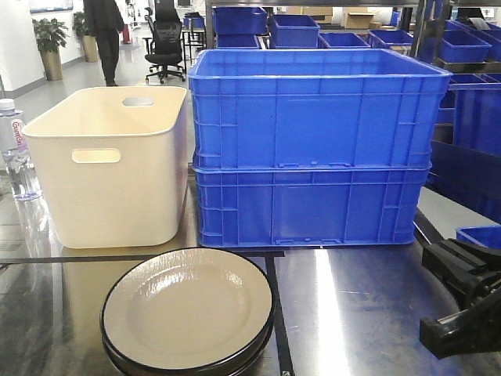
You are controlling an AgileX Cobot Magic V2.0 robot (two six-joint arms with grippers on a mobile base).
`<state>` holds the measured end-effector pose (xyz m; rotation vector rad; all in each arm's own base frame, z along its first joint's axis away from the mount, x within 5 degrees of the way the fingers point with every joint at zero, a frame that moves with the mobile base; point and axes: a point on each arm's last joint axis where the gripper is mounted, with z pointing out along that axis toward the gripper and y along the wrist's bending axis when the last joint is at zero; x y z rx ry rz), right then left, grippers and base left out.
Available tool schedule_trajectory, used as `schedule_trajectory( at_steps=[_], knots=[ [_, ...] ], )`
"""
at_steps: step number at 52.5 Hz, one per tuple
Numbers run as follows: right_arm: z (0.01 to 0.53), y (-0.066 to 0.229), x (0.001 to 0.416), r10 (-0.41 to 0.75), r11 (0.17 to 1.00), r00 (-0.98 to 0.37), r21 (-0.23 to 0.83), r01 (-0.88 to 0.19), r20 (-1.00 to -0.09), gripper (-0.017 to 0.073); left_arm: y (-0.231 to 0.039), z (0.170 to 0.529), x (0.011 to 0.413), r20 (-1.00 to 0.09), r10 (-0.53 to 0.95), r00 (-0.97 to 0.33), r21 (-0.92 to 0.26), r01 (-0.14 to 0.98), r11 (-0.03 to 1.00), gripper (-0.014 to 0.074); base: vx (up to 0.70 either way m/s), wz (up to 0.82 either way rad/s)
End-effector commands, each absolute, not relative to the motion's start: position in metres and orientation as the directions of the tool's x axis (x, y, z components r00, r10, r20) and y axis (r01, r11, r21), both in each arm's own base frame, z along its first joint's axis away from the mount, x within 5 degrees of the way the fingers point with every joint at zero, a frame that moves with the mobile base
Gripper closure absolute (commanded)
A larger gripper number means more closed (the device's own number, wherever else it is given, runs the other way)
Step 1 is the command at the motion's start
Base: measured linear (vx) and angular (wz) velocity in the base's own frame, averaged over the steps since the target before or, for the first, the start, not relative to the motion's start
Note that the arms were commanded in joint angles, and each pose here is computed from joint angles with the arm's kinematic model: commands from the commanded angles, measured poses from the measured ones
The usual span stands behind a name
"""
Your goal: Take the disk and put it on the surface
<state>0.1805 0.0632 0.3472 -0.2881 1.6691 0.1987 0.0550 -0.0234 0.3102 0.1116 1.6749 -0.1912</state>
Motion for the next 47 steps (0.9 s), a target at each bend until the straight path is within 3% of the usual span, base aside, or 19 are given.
schedule_trajectory(
  at_steps=[1,9,19,27,32,39,47],
  knots=[
    [0.360,0.062,0.178,-0.064,0.951,-0.059,-0.043,-0.305,-0.996,0.0569,-0.022,0.323,0.055,-0.995,-0.089,-0.049,-0.096,0.168,0.981,0.0596,0.00,0.00],
    [0.360,0.062,0.178,-0.064,0.951,-0.059,-0.043,-0.305,-0.996,0.0568,-0.018,0.326,0.056,-0.997,-0.077,-0.008,-0.077,0.134,0.988,0.0596,0.00,0.00],
    [0.360,0.062,0.178,-0.064,0.951,-0.059,-0.043,-0.305,-0.996,0.0568,-0.006,0.325,0.057,-0.993,0.117,-0.003,0.117,-0.002,0.993,0.0596,0.00,0.00],
    [0.360,0.062,0.178,-0.064,0.951,-0.059,-0.043,-0.305,-0.996,0.0568,0.003,0.308,0.057,-0.996,0.083,-0.038,0.086,-0.095,0.992,0.0596,0.00,0.00],
    [0.360,0.062,0.178,-0.064,0.951,-0.059,-0.043,-0.305,-0.996,0.0568,0.006,0.284,0.051,-1.000,0.007,0.021,0.004,-0.131,0.991,0.0596,0.00,0.00],
    [0.360,0.062,0.178,-0.064,0.951,-0.059,-0.043,-0.305,-0.996,0.0568,0.005,0.248,0.043,-0.989,-0.011,0.150,-0.028,-0.111,0.993,0.0596,0.00,0.00],
    [0.360,0.062,0.178,-0.064,0.951,-0.059,-0.043,-0.305,-0.996,0.0568,0.004,0.209,0.055,-0.995,-0.022,0.099,-0.029,-0.069,0.997,0.0596,0.00,0.00]
  ],
)
